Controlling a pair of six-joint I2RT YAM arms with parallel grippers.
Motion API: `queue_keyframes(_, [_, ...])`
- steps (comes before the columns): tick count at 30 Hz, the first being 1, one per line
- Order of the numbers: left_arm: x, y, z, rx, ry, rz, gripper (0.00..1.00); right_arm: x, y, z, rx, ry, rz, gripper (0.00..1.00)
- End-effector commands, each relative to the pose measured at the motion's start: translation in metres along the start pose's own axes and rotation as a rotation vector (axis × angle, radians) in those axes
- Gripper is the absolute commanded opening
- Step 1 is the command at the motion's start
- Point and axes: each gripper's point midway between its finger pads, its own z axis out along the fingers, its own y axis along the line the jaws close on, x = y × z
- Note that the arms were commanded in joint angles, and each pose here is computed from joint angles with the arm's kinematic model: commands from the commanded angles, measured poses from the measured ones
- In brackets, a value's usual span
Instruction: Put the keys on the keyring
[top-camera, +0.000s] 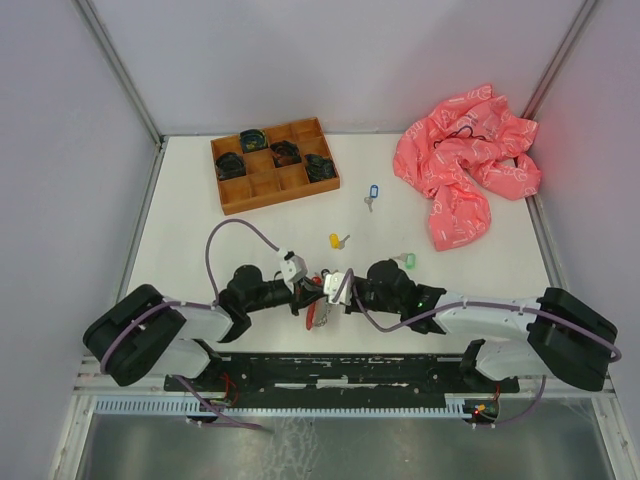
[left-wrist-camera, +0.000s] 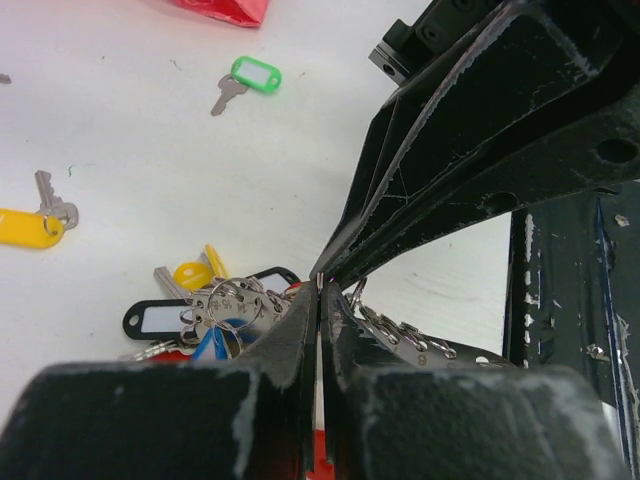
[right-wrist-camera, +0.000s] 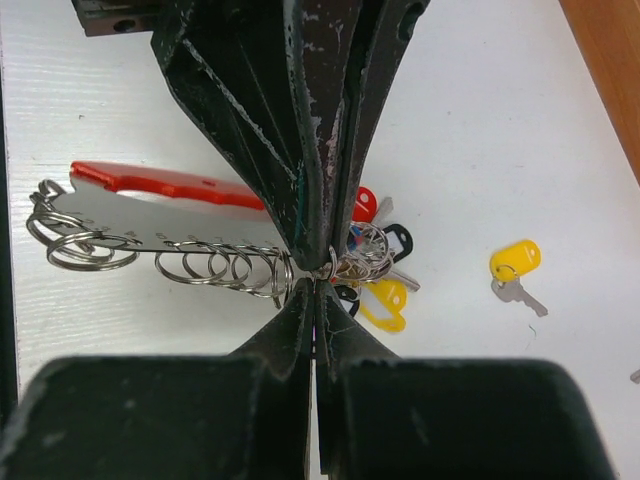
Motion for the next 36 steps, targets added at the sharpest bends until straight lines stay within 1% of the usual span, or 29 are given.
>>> queue_keyframes(1, [-0.035, 0.006, 0.005, -0.025, -0.141, 0.061, 0.03, -0.023, 0.012, 0.009, -0.070, -0.123, -0.005, 0.01])
queue_keyframes(3, [-0.030, 0.009, 0.005, -0.036, -0.128, 0.053, 0.03, -0.030, 0.003, 0.004, -0.038, -0.132, -0.039, 0.01])
queue_keyframes(5, [-0.025, 0.011, 0.004, -0.053, -0.110, 0.045, 0.03, -0.031, -0.005, -0.005, -0.005, -0.115, -0.077, 0.01])
queue_keyframes(10, [-0.012, 0.014, 0.004, -0.058, -0.046, 0.045, 0.20, -0.042, -0.015, -0.022, 0.009, -0.088, -0.146, 0.01])
queue_keyframes(13, [-0.007, 0.010, 0.008, -0.016, -0.009, 0.049, 0.25, -0.042, -0.012, -0.020, -0.023, -0.074, -0.166, 0.01])
queue_keyframes(17, [-0.006, 0.005, 0.009, 0.017, 0.001, 0.056, 0.28, -0.040, -0.007, -0.015, -0.062, -0.059, -0.168, 0.01])
queue_keyframes(24, [-0.011, -0.001, 0.011, 0.067, -0.010, 0.083, 0.29, -0.039, -0.005, -0.014, -0.079, -0.051, -0.178, 0.01])
queue_keyframes(30, [-0.003, -0.007, 0.014, 0.116, 0.023, 0.077, 0.29, -0.041, -0.007, -0.014, -0.070, -0.058, -0.184, 0.01])
queue_keyframes(36, [0.006, -0.005, 0.017, 0.125, 0.054, 0.070, 0.33, -0.041, -0.010, -0.015, -0.055, -0.055, -0.191, 0.01])
